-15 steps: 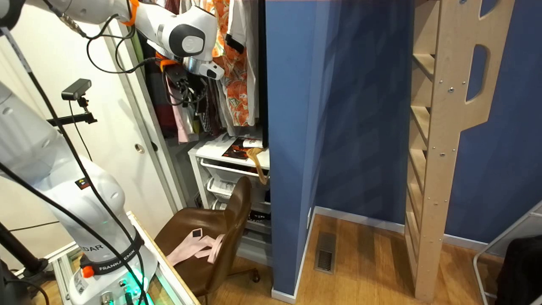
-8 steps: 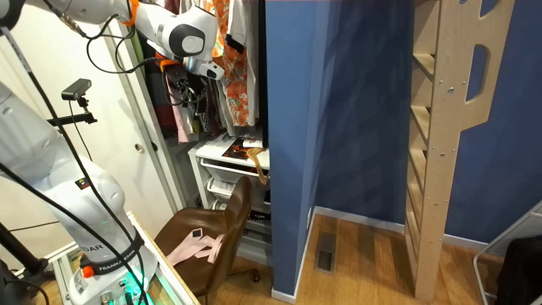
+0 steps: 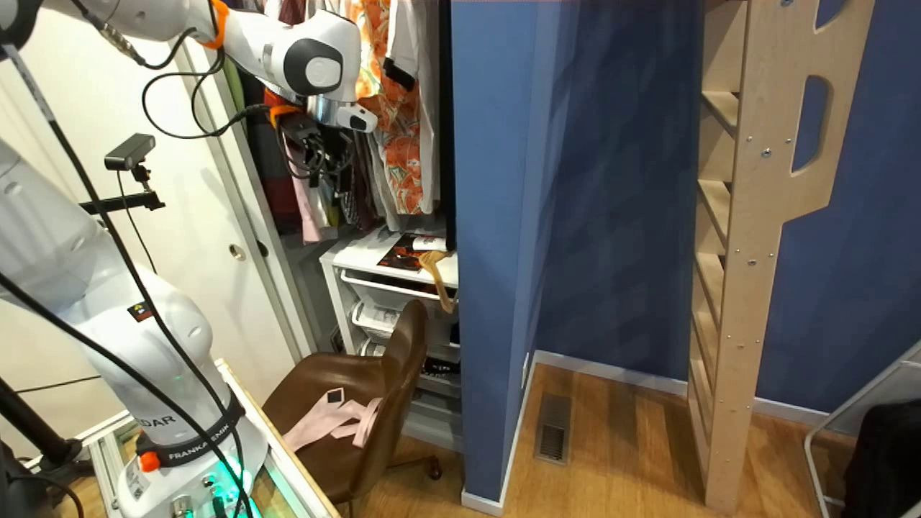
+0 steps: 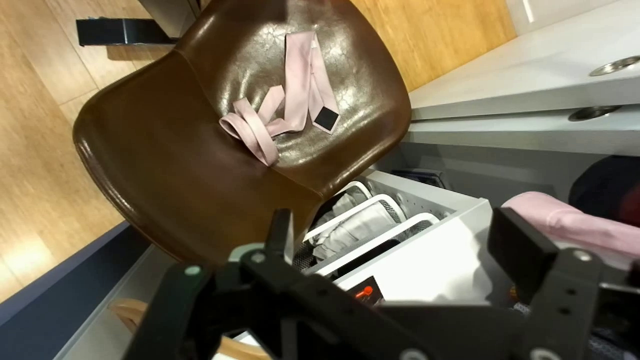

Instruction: Pick up the white golf tee at the far right side of the closet and hang it on the next forward rail in the closet

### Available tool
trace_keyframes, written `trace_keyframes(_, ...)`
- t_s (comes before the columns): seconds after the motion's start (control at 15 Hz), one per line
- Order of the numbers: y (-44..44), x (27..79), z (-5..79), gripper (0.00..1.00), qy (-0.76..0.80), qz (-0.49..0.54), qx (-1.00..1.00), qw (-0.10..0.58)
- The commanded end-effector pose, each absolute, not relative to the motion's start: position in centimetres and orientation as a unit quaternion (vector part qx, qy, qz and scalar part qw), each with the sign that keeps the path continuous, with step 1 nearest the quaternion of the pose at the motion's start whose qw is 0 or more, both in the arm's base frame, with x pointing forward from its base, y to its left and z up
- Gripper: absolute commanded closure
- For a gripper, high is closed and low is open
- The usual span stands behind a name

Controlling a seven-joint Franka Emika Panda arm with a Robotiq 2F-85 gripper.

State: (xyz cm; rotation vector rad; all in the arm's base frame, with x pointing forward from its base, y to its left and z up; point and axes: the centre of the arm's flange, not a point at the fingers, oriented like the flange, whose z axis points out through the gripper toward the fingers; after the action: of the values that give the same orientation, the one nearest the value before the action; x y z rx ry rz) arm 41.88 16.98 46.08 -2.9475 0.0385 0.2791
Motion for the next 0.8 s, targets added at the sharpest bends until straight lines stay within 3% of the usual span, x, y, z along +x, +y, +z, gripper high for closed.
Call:
trace_keyframes(0.0,17.0,41.9,46.1,0.0,0.012,0.094,-0.991,0.09)
trace_keyframes(0.27,17.0,41.9,46.1,0.0,0.011,0.093,-0.992,0.089)
trace_keyframes(0.73,17.8,40.0,54.9,0.0,-0.062,-0.064,-0.996,0.022)
